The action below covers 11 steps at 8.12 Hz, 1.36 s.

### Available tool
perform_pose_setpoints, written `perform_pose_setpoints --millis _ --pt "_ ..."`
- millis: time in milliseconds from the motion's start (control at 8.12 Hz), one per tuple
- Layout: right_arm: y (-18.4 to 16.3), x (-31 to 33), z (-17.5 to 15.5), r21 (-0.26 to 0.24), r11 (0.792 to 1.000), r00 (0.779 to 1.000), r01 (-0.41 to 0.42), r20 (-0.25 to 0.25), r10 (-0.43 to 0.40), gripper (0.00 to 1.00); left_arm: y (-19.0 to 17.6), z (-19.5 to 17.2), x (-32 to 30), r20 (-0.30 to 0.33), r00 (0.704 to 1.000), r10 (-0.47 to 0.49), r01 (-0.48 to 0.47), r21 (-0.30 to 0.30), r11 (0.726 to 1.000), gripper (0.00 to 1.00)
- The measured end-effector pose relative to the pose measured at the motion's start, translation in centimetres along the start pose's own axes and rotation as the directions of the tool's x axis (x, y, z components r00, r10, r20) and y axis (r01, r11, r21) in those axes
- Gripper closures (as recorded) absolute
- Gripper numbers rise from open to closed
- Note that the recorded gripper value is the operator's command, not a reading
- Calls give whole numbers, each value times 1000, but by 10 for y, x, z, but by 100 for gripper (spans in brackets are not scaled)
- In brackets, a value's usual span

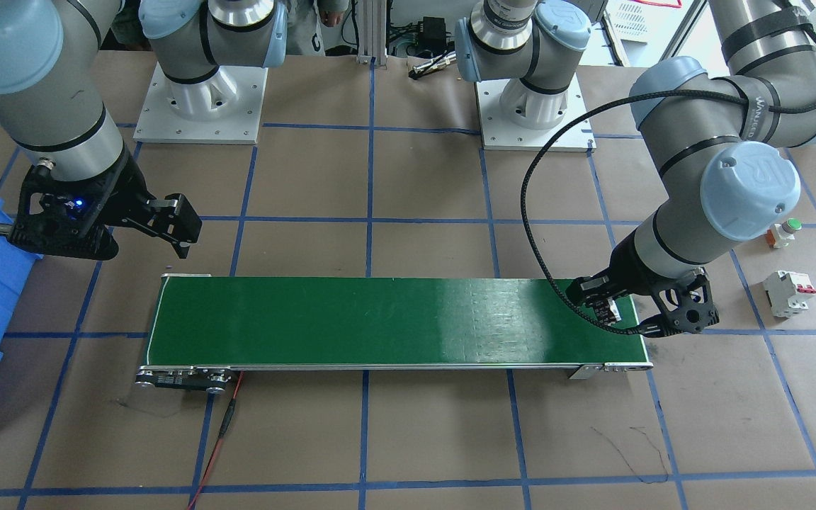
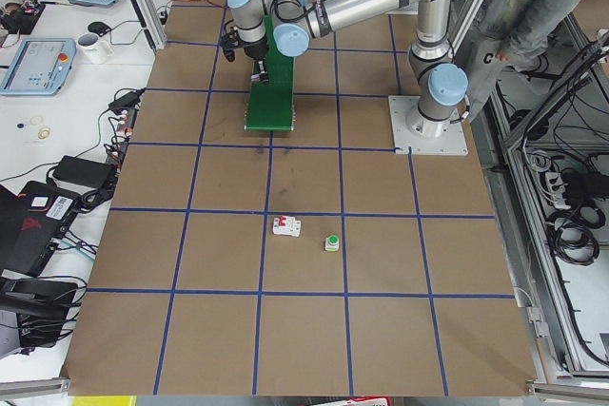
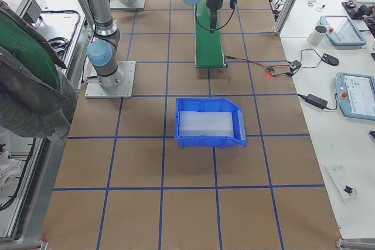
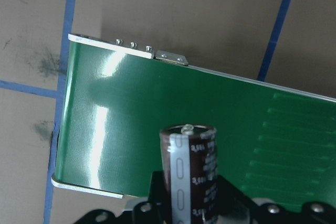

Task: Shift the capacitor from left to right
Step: 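Lower the held capacitor onto the green belt and open the left gripper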

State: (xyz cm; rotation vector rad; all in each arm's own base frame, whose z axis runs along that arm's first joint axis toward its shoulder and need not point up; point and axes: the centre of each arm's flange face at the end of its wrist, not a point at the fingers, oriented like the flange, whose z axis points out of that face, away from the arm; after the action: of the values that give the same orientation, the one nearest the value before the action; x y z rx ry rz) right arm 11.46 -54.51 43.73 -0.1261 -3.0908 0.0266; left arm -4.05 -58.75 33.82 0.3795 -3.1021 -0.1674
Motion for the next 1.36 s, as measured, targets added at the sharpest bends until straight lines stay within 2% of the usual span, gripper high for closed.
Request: perform_pose_setpoints --millis 493,739,986,1355 --pt "0 0 1 -2 1000 1000 10 2 -10 0 -11 -5 -24 3 993 116 -116 37 993 69" --pt "0 0 1 -2 1000 1000 11 2 -11 0 -15 -11 -51 17 991 134 -135 41 990 68" --pt "0 0 1 -2 1000 1000 10 2 -10 0 -14 -18 -64 62 989 136 -139 46 989 68" --pt "0 0 1 -2 1000 1000 8 0 -8 0 -15 -15 -68 75 987 144 -147 37 988 68"
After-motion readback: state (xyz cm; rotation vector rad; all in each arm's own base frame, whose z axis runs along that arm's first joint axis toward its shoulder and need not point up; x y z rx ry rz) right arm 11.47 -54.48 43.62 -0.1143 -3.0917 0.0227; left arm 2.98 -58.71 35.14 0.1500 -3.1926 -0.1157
